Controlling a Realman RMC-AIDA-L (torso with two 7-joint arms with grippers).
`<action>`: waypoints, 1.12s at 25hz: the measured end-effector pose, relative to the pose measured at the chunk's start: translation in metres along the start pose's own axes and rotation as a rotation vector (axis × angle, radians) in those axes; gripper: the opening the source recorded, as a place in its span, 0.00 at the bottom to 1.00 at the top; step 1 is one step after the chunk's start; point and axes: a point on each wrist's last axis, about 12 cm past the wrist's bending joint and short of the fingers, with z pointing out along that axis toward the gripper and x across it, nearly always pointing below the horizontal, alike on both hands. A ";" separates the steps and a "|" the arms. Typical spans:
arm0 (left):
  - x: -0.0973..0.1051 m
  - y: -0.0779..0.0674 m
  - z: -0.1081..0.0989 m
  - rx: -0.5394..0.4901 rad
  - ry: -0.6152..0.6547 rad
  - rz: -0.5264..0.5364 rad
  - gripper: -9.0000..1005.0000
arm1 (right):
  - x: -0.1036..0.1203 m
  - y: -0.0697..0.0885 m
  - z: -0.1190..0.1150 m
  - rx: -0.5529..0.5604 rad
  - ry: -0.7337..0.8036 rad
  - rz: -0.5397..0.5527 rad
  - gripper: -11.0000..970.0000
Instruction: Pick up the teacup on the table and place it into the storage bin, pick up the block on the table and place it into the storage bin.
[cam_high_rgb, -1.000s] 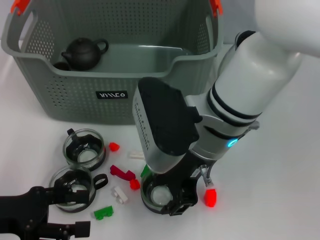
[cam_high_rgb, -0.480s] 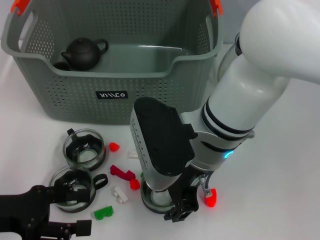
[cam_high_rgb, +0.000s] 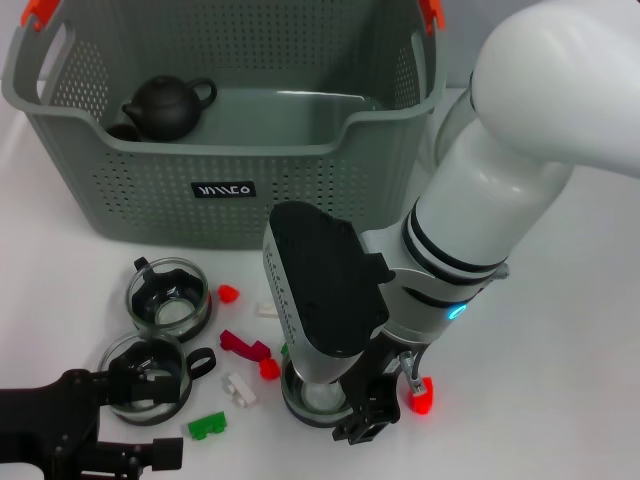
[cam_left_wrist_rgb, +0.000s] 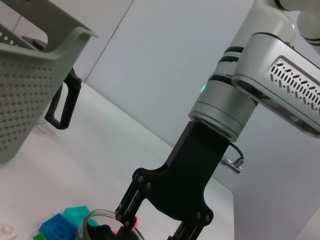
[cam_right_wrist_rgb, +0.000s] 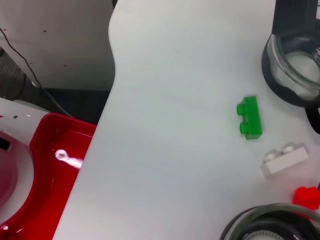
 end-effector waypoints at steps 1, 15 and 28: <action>0.000 0.000 0.000 -0.001 -0.001 0.000 0.87 | 0.000 0.000 0.000 0.001 0.000 0.001 0.62; 0.001 0.000 0.000 -0.006 -0.004 -0.002 0.87 | 0.003 0.000 0.008 -0.004 0.024 0.029 0.58; 0.001 0.001 0.000 -0.010 -0.004 -0.007 0.87 | 0.004 0.000 0.007 -0.003 0.035 0.049 0.21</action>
